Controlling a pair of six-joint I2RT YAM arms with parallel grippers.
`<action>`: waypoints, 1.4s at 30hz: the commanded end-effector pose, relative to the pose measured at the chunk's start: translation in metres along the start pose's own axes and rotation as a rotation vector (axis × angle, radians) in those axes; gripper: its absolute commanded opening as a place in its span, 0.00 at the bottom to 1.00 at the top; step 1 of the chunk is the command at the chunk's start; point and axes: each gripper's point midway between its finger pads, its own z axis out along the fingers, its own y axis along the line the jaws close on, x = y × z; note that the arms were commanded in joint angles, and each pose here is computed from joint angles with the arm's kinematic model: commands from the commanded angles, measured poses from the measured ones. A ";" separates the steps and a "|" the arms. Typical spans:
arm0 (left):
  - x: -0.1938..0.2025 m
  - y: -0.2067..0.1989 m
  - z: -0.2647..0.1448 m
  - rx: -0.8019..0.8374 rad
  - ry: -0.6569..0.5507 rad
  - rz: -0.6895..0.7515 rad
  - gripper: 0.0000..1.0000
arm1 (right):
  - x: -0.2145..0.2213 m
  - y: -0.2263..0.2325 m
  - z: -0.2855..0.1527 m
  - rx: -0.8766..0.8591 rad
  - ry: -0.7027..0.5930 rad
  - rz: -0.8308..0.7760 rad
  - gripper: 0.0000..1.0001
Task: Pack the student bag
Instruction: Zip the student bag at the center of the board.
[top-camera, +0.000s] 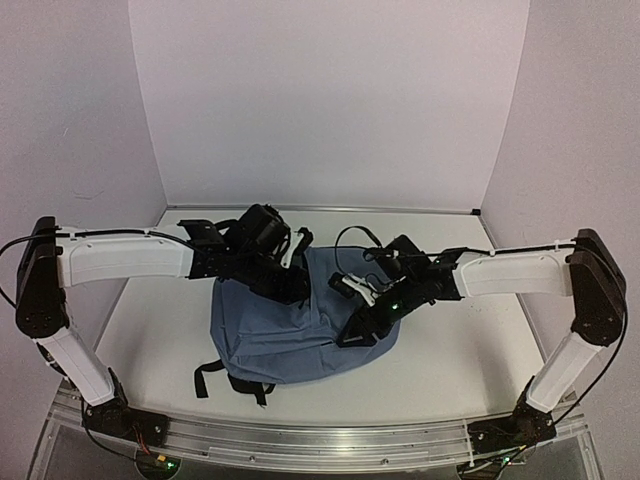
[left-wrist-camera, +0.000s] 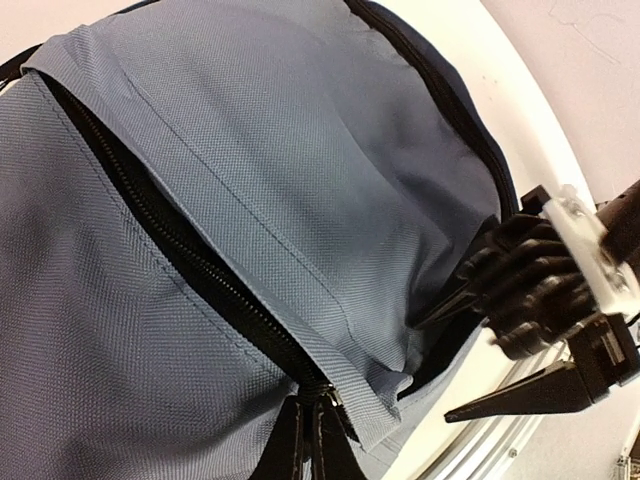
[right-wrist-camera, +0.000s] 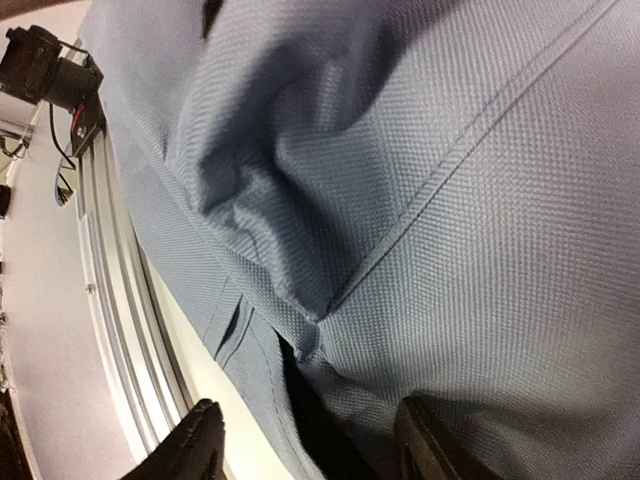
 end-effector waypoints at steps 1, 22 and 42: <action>-0.041 -0.013 -0.015 0.063 -0.118 -0.022 0.00 | -0.002 0.007 -0.018 0.078 0.037 -0.208 0.62; -0.068 0.041 -0.016 -0.181 -0.117 -0.029 0.00 | 0.046 -0.013 -0.014 0.282 0.200 -0.463 0.00; -0.136 0.132 0.003 -0.209 -0.200 -0.140 0.00 | 0.107 -0.005 -0.014 0.229 0.337 -0.465 0.00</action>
